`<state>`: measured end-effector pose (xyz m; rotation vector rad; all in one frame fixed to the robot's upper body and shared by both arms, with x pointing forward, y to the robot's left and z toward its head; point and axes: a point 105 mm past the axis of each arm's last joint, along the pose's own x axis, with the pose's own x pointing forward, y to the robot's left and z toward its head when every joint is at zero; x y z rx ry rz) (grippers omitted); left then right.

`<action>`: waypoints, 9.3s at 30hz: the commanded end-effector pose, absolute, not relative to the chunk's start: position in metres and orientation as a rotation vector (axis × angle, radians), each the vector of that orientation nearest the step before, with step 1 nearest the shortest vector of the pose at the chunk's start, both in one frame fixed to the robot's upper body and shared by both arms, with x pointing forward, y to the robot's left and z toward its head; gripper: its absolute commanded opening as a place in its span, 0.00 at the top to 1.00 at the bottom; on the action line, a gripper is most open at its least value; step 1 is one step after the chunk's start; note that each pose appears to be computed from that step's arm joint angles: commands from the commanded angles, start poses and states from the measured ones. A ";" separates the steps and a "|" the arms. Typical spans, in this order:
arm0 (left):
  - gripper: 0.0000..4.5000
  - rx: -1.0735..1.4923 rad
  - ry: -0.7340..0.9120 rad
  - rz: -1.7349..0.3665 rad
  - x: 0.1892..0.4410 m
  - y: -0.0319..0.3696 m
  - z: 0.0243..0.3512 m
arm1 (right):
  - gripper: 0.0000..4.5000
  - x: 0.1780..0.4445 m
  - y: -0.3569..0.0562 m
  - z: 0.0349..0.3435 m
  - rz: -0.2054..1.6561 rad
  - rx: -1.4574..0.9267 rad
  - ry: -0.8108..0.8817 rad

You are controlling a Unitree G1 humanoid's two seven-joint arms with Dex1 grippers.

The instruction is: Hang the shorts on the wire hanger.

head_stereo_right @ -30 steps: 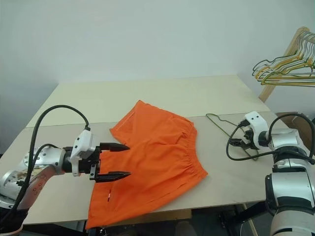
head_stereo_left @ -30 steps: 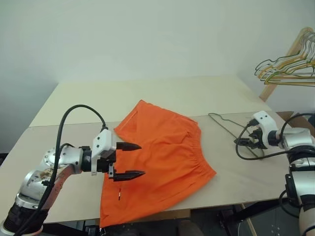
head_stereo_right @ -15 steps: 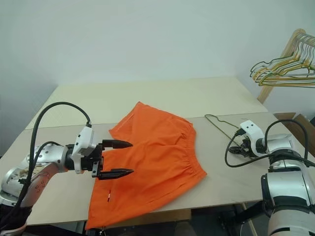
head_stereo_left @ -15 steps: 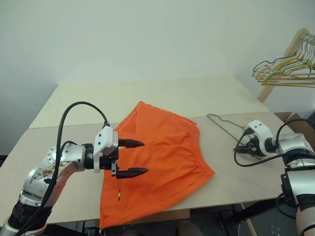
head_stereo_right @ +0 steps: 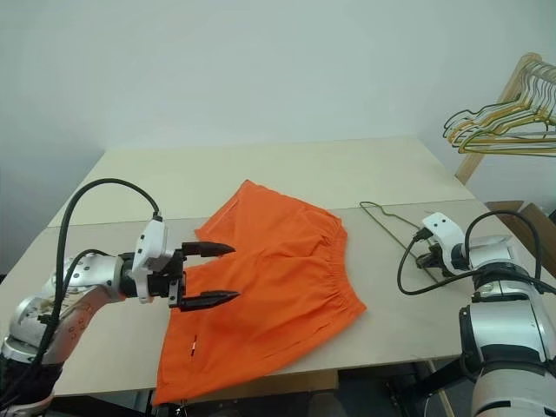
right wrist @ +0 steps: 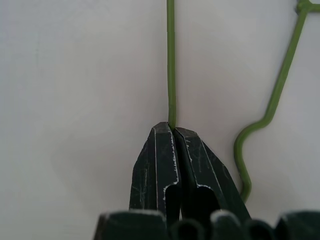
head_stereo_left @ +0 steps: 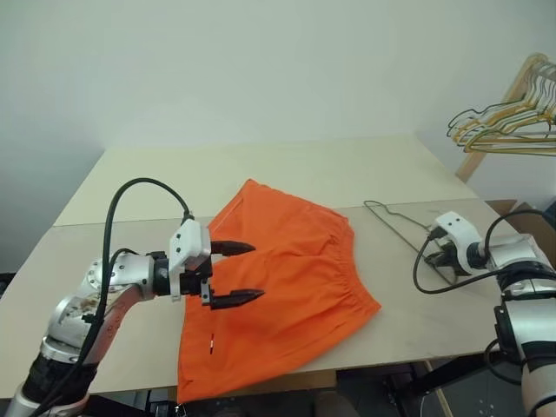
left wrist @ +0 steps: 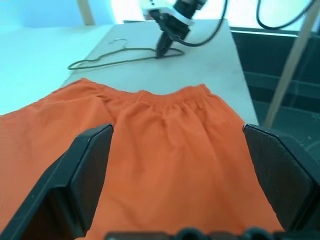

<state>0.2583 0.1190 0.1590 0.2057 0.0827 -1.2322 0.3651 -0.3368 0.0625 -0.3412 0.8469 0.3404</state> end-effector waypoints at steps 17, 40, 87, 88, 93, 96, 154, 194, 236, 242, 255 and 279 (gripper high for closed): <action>0.00 -0.736 -0.126 -0.959 0.325 0.113 0.235 | 0.99 0.317 -0.117 0.194 0.628 -0.418 -0.175; 0.88 -0.708 -0.166 -0.845 0.345 0.116 0.235 | 1.00 0.306 -0.078 0.181 0.636 -0.567 -0.291; 1.00 -0.570 -0.374 -1.533 0.269 0.148 0.286 | 0.08 0.254 -0.107 0.184 1.523 0.334 0.435; 1.00 -0.580 -0.384 -1.533 0.269 0.148 0.287 | 0.08 0.254 -0.104 0.184 1.531 0.329 0.441; 1.00 -0.573 -0.393 -1.527 0.269 0.146 0.284 | 0.08 0.249 -0.094 0.188 1.582 0.323 0.457; 1.00 -0.578 -0.398 -1.521 0.269 0.145 0.283 | 0.08 0.248 -0.091 0.189 1.589 0.324 0.461; 0.01 0.088 0.244 -1.219 0.273 0.163 0.141 | 1.00 0.206 -0.277 0.117 0.787 0.752 1.024; 0.01 0.098 0.267 -1.210 0.259 0.152 0.123 | 1.00 0.187 -0.299 0.091 0.597 0.823 1.230; 0.01 0.148 0.299 -1.197 0.254 0.146 0.109 | 1.00 0.224 -0.254 0.085 1.027 0.701 1.236; 0.01 0.154 0.305 -1.201 0.251 0.144 0.107 | 1.00 0.250 -0.246 0.077 0.981 0.796 1.178; 0.01 0.163 0.315 -1.202 0.250 0.144 0.105 | 1.00 0.217 -0.229 0.070 1.146 0.690 1.323; 0.01 0.177 0.326 -1.214 0.249 0.141 0.098 | 1.00 0.240 -0.212 0.088 1.144 0.907 1.215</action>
